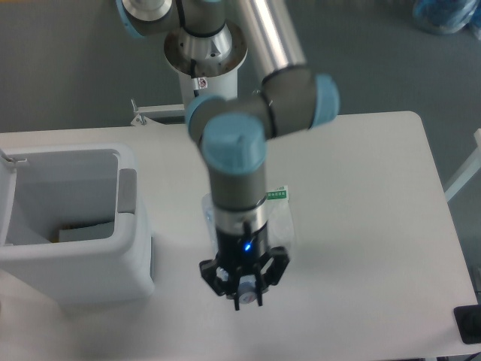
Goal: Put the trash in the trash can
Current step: 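Lift the bottle and carry it toward the white trash bin, then lower the bottle into the bin and open the gripper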
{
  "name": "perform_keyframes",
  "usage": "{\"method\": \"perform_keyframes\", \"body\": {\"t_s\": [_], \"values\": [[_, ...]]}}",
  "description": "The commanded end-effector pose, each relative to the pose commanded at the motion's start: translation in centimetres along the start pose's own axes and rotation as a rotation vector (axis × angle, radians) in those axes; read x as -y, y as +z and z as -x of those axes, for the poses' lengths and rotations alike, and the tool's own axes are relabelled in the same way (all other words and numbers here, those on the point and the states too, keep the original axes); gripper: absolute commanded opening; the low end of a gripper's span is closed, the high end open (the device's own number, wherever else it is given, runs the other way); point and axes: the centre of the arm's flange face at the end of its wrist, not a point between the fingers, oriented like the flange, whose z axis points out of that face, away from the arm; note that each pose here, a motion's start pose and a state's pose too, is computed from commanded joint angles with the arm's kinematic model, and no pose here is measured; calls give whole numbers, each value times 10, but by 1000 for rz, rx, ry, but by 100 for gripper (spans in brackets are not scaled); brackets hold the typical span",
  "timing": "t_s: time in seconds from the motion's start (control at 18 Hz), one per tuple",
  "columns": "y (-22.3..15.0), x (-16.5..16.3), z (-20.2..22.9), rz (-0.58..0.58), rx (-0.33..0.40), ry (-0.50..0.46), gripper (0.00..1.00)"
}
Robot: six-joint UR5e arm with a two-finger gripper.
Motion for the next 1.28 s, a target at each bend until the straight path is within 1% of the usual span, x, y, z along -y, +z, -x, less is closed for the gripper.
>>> {"method": "perform_keyframes", "body": {"t_s": [0.06,0.17,0.22,0.28,0.33,0.5,0.67,0.72,0.83,1.0,1.17,1.28], "values": [[-21,17,-2,-64,3,5,32],[-43,38,-7,-132,5,35,32],[-52,44,-12,-157,5,46,32],[-73,54,-22,-223,10,77,32],[-76,55,-30,-244,3,91,32],[-102,50,-75,-272,-34,135,32],[-130,49,-94,-302,-61,146,32],[-136,48,-110,-309,-88,161,32],[-145,45,-127,-318,-109,173,32],[-156,38,-142,-319,-127,169,32],[-154,31,-167,-309,-160,190,32],[-147,21,-189,-287,-191,207,32]]}}
